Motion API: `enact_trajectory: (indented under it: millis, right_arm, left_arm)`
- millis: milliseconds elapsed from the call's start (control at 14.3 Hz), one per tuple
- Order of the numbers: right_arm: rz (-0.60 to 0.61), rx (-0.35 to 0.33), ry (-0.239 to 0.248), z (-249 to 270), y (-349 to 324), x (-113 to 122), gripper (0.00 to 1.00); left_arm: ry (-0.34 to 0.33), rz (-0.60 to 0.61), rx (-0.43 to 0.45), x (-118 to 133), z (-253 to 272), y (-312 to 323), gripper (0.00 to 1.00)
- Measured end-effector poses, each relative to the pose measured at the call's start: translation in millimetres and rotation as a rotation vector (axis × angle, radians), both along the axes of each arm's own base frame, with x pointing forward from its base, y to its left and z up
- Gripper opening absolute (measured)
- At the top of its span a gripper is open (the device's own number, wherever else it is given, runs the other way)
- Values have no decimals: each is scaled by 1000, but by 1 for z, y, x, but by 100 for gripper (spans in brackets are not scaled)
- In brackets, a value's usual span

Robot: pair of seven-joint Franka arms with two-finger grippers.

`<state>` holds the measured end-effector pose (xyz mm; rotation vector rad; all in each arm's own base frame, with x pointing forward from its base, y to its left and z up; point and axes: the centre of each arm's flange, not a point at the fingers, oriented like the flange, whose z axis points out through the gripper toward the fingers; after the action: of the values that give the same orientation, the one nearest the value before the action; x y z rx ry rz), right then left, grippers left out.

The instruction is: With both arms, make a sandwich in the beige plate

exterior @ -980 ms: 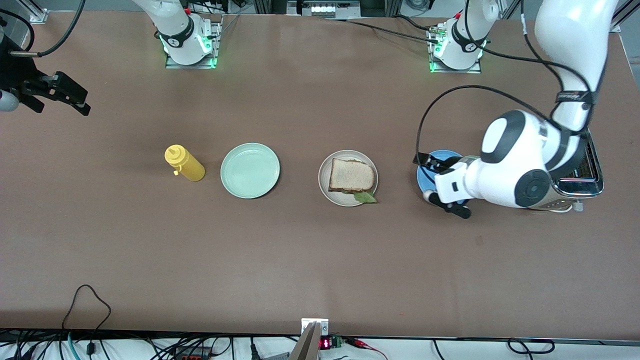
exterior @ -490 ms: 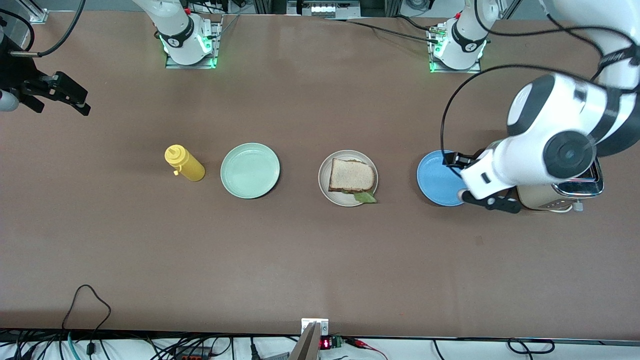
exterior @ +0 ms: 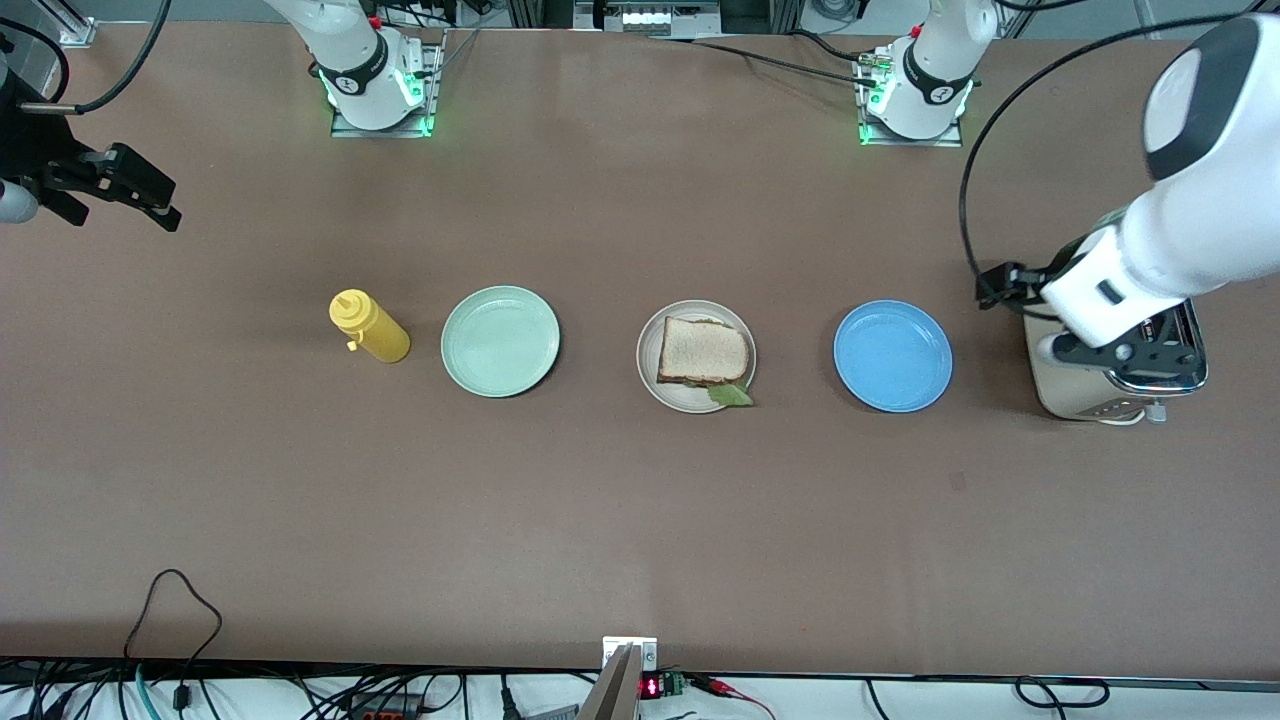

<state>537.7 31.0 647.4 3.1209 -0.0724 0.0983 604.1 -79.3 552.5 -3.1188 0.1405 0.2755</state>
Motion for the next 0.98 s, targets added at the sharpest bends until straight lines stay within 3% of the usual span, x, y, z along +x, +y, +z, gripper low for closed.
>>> enact_trajectory:
  millis: [140, 420, 980]
  right_arm:
    - [0, 0, -3, 0, 0, 0, 100]
    - [1, 2, -6, -3, 0, 7, 100]
    - [2, 3, -11, -2, -1, 10, 100]
  left_arm:
    - [-22, 3, -6, -12, 14, 18, 100]
    - [-147, 43, -36, -34, 47, 44, 100]
    - [-139, -13, -43, -54, 45, 57, 100]
